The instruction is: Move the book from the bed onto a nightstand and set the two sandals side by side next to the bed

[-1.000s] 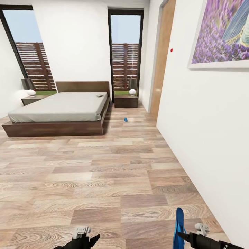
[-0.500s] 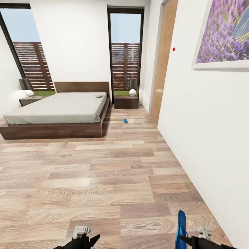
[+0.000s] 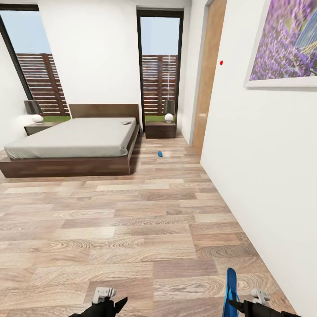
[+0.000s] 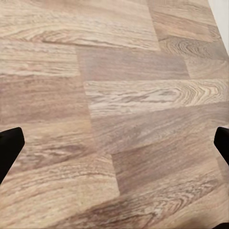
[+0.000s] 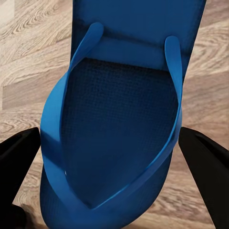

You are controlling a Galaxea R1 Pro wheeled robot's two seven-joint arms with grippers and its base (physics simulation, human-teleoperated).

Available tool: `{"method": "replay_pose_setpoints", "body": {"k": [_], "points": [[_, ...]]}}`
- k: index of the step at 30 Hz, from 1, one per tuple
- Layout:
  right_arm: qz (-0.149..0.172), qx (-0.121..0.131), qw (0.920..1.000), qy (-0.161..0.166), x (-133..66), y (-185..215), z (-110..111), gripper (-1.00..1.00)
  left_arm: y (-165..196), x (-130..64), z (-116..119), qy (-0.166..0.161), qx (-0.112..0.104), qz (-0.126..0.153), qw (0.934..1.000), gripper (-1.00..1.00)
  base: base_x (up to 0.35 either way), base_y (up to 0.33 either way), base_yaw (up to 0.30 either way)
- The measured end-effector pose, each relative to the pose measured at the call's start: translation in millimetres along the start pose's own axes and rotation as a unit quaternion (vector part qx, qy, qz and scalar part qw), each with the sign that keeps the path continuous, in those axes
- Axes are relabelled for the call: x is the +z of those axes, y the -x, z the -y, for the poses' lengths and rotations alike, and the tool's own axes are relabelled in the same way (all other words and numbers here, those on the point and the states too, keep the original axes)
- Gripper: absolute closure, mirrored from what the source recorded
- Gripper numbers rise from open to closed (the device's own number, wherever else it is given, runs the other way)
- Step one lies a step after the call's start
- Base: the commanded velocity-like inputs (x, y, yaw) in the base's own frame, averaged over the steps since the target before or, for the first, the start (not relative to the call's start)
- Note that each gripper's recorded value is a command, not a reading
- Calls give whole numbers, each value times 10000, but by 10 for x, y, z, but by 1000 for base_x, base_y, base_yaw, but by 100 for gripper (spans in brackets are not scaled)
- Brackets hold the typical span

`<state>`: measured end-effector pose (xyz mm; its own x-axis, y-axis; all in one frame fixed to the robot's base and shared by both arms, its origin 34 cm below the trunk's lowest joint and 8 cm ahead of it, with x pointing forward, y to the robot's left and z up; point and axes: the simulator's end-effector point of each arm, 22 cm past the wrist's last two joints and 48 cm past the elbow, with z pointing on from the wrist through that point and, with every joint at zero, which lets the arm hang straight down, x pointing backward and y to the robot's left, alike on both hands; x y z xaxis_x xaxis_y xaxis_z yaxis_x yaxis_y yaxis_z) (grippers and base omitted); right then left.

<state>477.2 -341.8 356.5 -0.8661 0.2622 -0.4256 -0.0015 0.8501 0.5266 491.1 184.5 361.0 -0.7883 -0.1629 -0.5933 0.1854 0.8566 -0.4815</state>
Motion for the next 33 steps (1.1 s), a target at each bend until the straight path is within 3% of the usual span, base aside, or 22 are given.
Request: {"method": "replay_pose_setpoints", "body": {"k": [11, 33], "points": [[8, -6, 10000, 2, -4, 7, -4, 100, 10, 11, 34, -23, 0, 26, 10000, -100, 34, 0, 0], [7, -10, 10000, 3, -6, 7, -5, 100, 12, 10, 36, -23, 1, 31, 10000, -100, 313, -30, 0]]}}
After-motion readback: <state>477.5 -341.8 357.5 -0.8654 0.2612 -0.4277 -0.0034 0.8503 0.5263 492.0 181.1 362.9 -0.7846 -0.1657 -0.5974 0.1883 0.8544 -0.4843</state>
